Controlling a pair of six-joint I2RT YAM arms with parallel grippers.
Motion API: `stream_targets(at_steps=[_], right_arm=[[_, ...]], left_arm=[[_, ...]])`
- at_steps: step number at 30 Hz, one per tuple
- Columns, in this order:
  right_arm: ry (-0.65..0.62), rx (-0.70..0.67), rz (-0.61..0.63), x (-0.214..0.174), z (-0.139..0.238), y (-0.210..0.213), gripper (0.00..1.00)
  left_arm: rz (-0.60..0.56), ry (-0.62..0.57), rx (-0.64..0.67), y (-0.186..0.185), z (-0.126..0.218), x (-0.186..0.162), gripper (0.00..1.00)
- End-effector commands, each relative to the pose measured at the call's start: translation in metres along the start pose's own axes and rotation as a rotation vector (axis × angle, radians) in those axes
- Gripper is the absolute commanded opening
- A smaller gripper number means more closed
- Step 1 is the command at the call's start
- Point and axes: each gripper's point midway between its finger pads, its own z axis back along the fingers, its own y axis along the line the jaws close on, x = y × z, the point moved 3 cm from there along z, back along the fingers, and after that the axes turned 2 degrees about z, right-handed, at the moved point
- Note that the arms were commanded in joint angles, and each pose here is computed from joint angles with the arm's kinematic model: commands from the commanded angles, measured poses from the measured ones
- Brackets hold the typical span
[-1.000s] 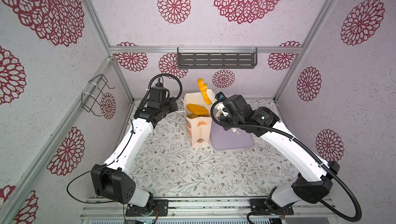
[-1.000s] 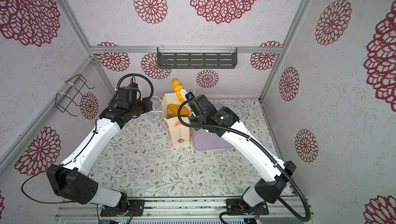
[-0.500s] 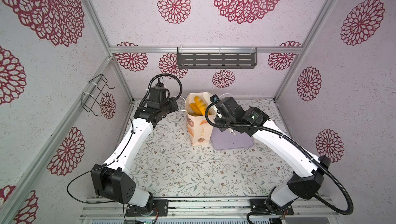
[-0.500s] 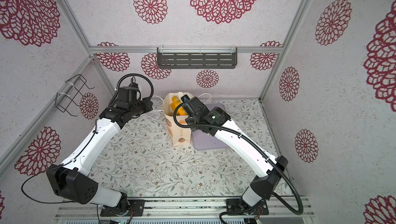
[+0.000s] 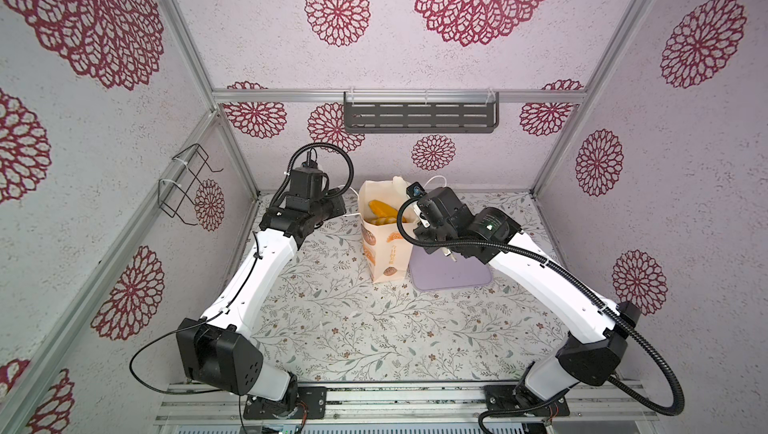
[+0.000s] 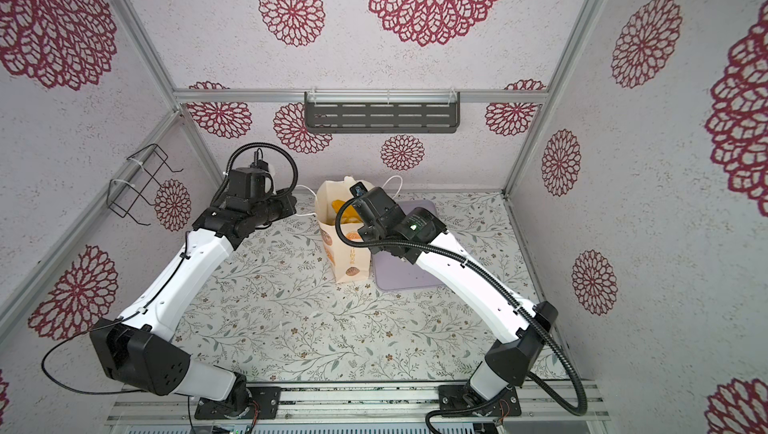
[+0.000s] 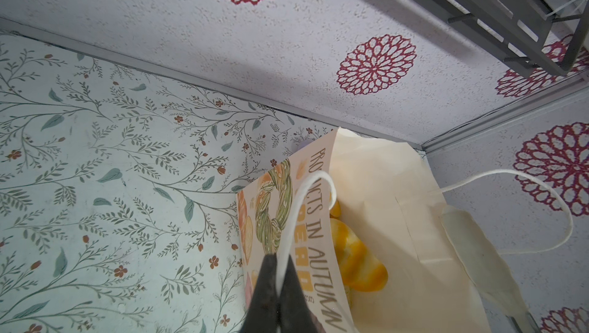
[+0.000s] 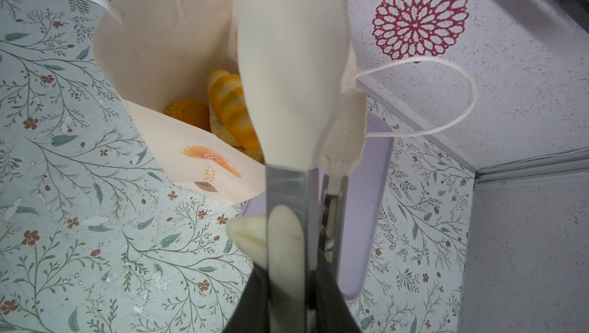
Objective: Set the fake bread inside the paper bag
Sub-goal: 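Open the tongs to release the striped bun inside the bag, then raise the tongs from the bag and move them beside the tray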
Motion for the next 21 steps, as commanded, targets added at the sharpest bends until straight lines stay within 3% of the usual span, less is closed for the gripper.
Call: stream_targets(at_steps=[1, 9, 21], right_arm=[[-0.061, -0.039, -0.021, 0.009, 0.016, -0.011, 0.11], [-0.091, -0.091, -0.043, 0.001, 0.036, -0.028, 0.03], [-0.252, -0.071, -0.144, 0.001, 0.091, -0.051, 0.01]], left_arm=[[-0.007, -0.036, -0.022, -0.005, 0.009, 0.009, 0.00], [-0.007, -0.037, -0.021, -0.004, 0.010, 0.009, 0.00], [-0.006, -0.036, -0.016, -0.003, 0.008, 0.009, 0.00]])
